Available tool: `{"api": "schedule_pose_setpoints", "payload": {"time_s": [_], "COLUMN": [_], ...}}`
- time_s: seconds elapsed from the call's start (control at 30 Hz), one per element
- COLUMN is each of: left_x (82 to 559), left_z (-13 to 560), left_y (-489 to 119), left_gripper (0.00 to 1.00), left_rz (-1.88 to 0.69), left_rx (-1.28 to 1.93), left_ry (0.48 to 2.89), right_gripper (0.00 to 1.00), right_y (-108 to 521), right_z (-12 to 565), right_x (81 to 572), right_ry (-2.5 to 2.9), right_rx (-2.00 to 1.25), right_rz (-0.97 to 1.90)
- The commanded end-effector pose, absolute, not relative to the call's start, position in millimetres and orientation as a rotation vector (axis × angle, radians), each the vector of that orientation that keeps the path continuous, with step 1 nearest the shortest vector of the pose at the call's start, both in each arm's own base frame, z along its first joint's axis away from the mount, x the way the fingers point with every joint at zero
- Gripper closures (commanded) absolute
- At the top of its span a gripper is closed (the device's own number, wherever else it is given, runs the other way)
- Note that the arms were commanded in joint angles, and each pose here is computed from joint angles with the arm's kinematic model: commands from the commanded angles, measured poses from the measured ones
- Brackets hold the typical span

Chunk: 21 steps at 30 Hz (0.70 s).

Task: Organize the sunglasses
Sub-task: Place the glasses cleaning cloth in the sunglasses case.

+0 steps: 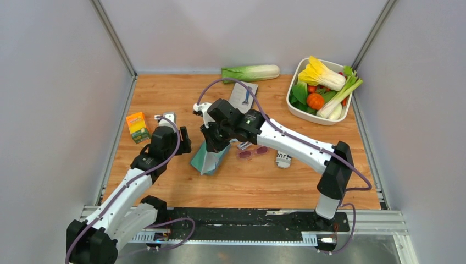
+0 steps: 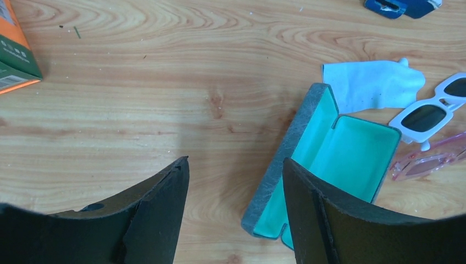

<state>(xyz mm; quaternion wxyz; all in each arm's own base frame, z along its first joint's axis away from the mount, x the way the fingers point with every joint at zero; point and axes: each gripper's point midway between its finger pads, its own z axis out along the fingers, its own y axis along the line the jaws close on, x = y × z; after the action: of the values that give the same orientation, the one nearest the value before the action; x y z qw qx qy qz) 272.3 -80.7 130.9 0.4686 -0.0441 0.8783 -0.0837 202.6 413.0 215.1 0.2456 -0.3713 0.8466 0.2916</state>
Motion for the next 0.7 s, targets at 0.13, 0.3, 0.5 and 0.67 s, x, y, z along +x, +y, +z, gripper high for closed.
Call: {"api": "schedule_pose_setpoints", "payload": {"time_s": [0.13, 0.3, 0.5, 0.67], "left_x": [276.8, 268.8, 259.4, 243.8], "left_z": [152.1, 147.7, 139.3, 143.9], "left_y": [-91.0, -93.3, -95.3, -115.3], "left_gripper": [0.3, 0.31, 0.32, 0.34], "left_rz": [-0.338, -0.363, -0.391, -0.564], "left_rx": [-0.125, -0.097, -0.084, -0.033], "left_ry": [2.019, 2.016, 2.027, 1.958], "right_gripper": [1.0, 1.0, 1.0, 1.0], "right_y": [439.4, 449.5, 456.6, 456.7], "right_z": [212.3, 201.0, 196.0, 194.6], "right_x": [207.9, 207.8, 210.6, 219.5], "right_ry": [2.303, 2.323, 2.326, 2.323], "right_rx": [-1.025, -1.016, -0.997, -0.972], "right_rz": [0.832, 0.868, 0.884, 0.845]}}
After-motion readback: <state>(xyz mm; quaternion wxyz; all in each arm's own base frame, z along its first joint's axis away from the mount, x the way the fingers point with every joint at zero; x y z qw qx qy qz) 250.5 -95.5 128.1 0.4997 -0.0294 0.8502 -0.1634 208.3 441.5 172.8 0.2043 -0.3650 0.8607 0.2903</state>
